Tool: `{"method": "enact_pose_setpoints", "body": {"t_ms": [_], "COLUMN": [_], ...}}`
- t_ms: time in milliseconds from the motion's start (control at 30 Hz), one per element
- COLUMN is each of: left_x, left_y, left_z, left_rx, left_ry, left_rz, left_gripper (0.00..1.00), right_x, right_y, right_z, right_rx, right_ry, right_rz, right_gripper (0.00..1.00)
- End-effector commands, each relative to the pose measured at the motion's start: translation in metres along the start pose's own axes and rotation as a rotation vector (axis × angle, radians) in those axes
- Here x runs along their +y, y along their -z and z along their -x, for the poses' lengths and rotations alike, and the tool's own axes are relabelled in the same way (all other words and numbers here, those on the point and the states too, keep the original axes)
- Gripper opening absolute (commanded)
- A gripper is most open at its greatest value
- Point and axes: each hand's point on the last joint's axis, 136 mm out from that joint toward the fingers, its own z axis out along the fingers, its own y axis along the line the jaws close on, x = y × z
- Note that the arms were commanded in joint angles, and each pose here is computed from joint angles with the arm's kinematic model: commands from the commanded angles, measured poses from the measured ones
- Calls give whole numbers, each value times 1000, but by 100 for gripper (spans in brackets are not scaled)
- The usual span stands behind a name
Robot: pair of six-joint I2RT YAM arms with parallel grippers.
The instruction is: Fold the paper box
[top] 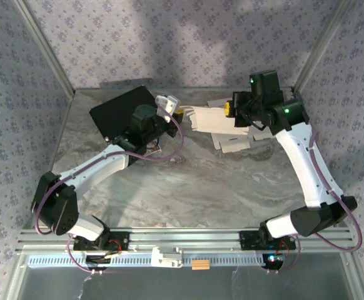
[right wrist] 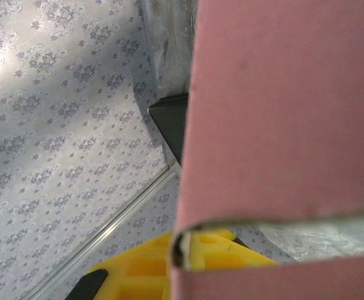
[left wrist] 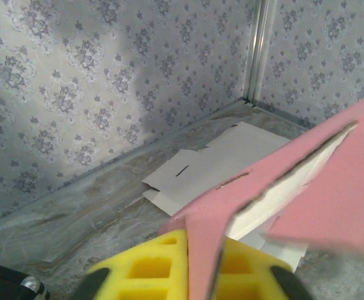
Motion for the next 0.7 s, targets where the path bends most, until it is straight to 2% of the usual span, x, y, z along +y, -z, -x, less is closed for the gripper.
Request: {"method": "enact_pose_setpoints", "body": {"t_ms": [0,100,167,200,233,367,533,667], "left_x": [-6,-5,1,2,2,-4,-13,-18], "left_y": [2,10,16,19,23,44,69,80], "left_z": [18,26,26,27,20,7,-23,-38], "left_rx": [-15,20,115,156,228,419,604,703], "left_ry": [19,89,177,207,247,382,459,493], "left_rz": [-23,-4,48,60,75,97,108,117], "left_gripper": [0,0,0,0,0,0,0,0], "right_x": [2,11,22,26,27,25,42,47], "right_y": [5,11,19,23,27,37,62,64], "right_z": [1,9,14,15,17,24,28,24], "right_rx": [13,-14,-46,-53,-66,-112,-207,-198], "right_ry": [-15,44,119,146,174,200,296,330], "right_rz": [11,42,67,74,74,77,148,137], "right_gripper": [0,30,49,54,58,59,72,73]}}
